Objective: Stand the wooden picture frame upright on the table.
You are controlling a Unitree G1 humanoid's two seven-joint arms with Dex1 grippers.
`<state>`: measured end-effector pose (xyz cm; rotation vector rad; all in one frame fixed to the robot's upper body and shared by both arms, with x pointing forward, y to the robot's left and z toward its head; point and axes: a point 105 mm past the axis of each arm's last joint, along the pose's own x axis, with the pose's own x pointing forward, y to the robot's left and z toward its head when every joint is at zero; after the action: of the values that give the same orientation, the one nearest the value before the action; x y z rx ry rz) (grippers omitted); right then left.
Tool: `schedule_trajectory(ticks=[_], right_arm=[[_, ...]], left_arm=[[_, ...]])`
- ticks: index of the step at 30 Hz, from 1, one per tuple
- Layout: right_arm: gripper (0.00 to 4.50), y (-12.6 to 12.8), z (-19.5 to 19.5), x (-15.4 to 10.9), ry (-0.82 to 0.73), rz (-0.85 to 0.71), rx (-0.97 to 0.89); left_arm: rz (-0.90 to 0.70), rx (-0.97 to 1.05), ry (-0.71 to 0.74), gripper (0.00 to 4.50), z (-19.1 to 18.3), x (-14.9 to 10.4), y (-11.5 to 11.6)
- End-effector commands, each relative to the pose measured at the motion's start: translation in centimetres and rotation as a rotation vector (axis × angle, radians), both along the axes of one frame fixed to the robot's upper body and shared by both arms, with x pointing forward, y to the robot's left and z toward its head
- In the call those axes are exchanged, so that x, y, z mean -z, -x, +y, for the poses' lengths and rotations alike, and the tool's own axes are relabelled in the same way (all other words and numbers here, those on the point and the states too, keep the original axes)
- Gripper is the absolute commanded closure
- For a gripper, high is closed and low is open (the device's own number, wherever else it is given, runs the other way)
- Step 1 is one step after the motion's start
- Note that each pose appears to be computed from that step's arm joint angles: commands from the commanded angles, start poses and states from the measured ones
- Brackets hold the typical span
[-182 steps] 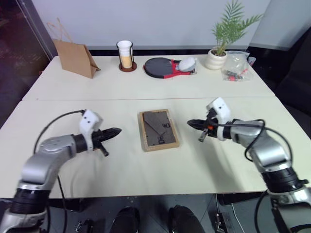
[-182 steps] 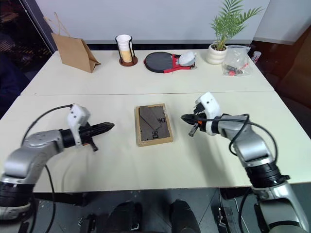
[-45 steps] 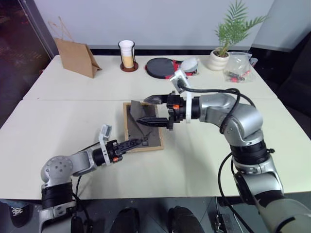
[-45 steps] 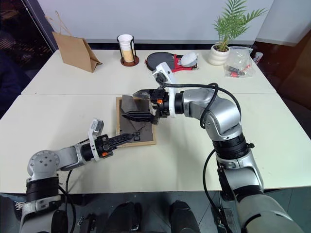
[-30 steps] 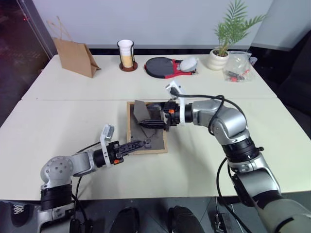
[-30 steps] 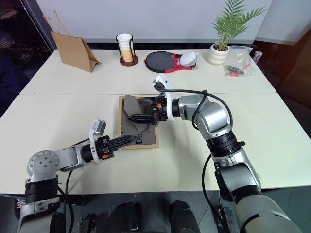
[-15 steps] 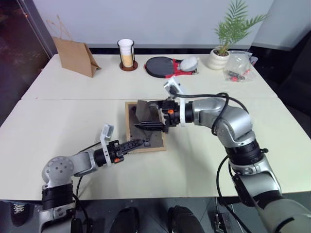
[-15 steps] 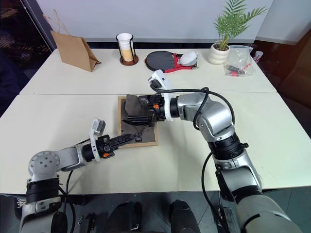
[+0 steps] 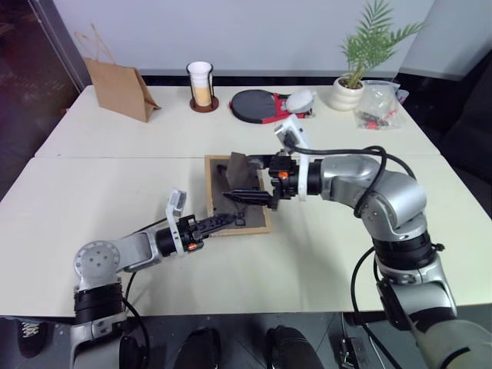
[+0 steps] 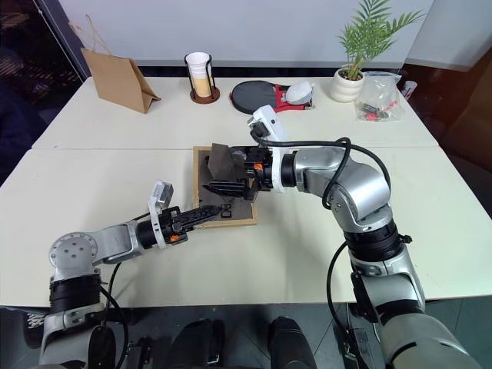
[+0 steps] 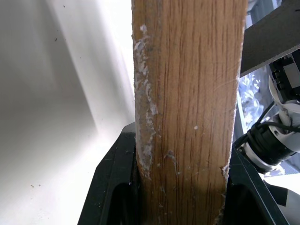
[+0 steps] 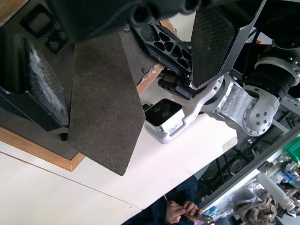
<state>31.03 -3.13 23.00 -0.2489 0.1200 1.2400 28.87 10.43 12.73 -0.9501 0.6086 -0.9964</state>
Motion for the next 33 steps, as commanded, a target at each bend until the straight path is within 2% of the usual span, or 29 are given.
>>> schedule_trajectory(ticks=[1,6,12,14,17,22,27,33], right_arm=[[0.05,-0.1,-0.4,-0.4,0.07,-0.111,0.004],[0.05,-0.8,-3.1,-1.0,0.129,-0.159,0.049],[0.05,-0.1,-6.8,-3.0,0.231,-0.286,0.083],[0.05,-0.4,-7.7,-3.4,0.316,-0.437,0.093],[0.05,-2.1,-8.2,-3.3,0.462,-0.73,0.127],[0.05,-3.8,-6.2,-1.3,0.624,-1.271,-0.011],[0.05,-4.4,-4.5,0.3,0.576,-1.526,-0.099],[0.05,-5.3,-3.0,1.0,0.511,-1.667,-0.12]], left_arm=[[-0.115,0.034,0.057,3.42,-0.4,-3.1,0.5],[-0.117,0.046,0.056,3.42,-0.4,-3.5,1.2],[-0.105,0.043,0.048,3.42,0.3,-3.5,1.9],[-0.098,0.052,0.052,3.42,0.3,-3.5,2.1],[-0.083,0.063,0.068,3.42,0.2,-3.7,2.2],[-0.046,0.059,0.117,3.42,0.1,-4.2,1.7],[-0.016,0.061,0.138,3.42,0.0,-4.4,1.7],[0.005,0.065,0.143,3.42,-0.2,-4.2,2.2]])
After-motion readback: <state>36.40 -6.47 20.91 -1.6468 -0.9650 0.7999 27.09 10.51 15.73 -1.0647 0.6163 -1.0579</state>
